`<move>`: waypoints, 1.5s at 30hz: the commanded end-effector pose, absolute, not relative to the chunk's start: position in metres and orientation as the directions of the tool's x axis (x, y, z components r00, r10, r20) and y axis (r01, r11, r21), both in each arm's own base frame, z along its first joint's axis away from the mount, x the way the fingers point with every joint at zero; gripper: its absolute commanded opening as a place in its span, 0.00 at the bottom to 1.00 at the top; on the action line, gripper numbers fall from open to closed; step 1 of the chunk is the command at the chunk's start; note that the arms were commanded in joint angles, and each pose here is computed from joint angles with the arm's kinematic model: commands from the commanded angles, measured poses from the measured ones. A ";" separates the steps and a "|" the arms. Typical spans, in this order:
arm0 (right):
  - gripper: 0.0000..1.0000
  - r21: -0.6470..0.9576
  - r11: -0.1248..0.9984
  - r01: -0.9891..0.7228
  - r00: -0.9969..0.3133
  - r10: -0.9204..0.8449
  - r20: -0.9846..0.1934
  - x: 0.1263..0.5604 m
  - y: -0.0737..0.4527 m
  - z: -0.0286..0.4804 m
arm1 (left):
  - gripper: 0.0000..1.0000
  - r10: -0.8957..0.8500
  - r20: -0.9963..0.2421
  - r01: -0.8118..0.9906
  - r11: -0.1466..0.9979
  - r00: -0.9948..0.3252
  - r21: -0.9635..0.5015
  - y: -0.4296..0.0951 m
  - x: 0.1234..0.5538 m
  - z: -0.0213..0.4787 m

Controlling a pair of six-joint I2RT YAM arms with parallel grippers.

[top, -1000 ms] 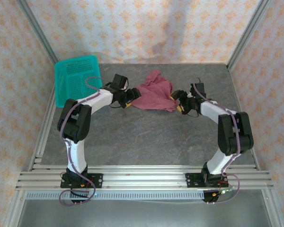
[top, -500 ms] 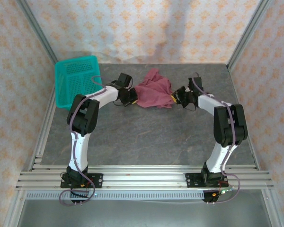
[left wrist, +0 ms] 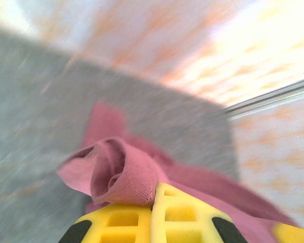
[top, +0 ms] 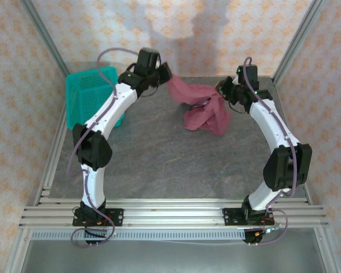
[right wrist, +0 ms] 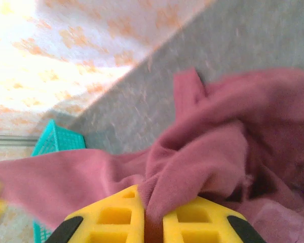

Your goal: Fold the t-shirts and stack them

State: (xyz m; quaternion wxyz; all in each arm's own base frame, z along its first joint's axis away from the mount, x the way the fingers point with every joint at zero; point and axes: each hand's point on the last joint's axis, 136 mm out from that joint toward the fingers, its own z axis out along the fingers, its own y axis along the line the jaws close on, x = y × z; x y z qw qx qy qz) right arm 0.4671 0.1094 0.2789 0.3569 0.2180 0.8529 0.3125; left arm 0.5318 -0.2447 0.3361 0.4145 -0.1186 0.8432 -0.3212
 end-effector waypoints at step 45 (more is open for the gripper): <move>0.59 0.422 0.870 -0.254 -0.806 0.050 -0.590 0.345 0.171 0.240 | 0.00 -0.327 -0.738 -0.124 0.940 -0.590 -0.318 -0.115 0.386 0.306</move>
